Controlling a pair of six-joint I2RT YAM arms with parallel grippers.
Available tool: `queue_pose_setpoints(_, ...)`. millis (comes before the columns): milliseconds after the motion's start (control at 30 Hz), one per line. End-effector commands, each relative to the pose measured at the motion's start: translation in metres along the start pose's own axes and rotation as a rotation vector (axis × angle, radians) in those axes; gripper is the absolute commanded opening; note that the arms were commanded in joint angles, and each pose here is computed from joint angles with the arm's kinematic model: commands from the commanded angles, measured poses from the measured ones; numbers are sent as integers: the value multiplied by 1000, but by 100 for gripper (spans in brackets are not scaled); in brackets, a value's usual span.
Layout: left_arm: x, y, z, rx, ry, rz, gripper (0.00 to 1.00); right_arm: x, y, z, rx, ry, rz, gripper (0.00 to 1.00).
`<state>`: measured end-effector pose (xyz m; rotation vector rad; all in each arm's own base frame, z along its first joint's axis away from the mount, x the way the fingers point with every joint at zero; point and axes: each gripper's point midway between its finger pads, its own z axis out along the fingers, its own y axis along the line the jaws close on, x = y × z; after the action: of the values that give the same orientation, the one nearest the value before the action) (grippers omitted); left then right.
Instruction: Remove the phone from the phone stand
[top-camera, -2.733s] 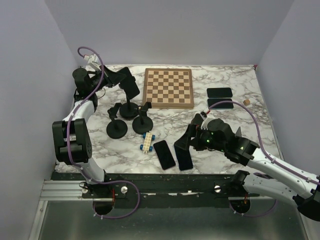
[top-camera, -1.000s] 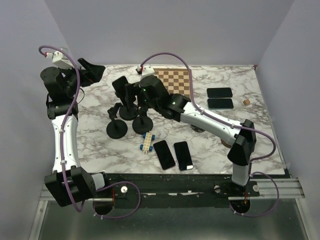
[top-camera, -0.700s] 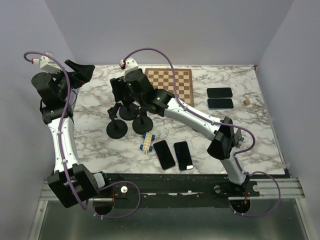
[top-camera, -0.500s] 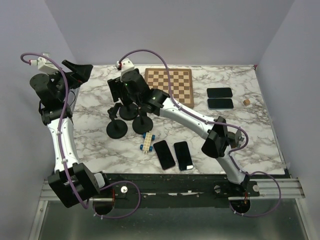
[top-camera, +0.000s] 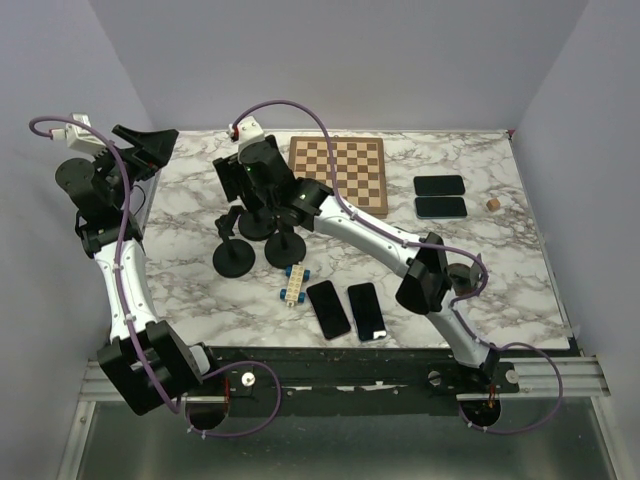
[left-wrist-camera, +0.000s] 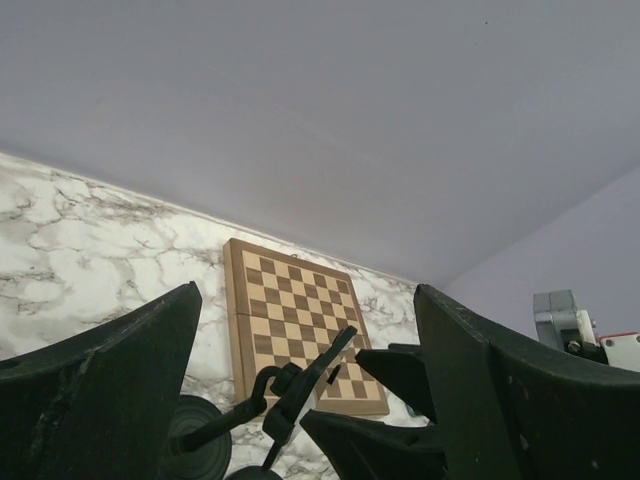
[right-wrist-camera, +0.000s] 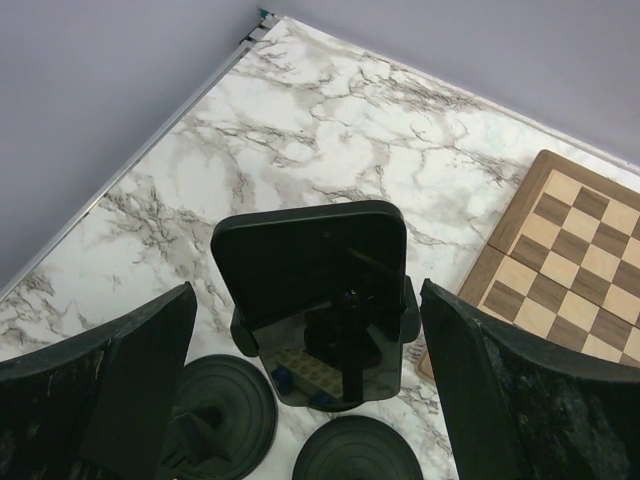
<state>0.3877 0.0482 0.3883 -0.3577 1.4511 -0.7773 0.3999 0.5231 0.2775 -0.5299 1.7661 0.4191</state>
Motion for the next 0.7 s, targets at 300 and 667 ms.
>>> queue_pose_setpoints(300,-1,-2,2,70,11,-46,94,2,-5,25,10,-37,20,100)
queue_pose_setpoints(667,7,9,8,72,29,-94,95,12,-6,33,25,-33,11,91)
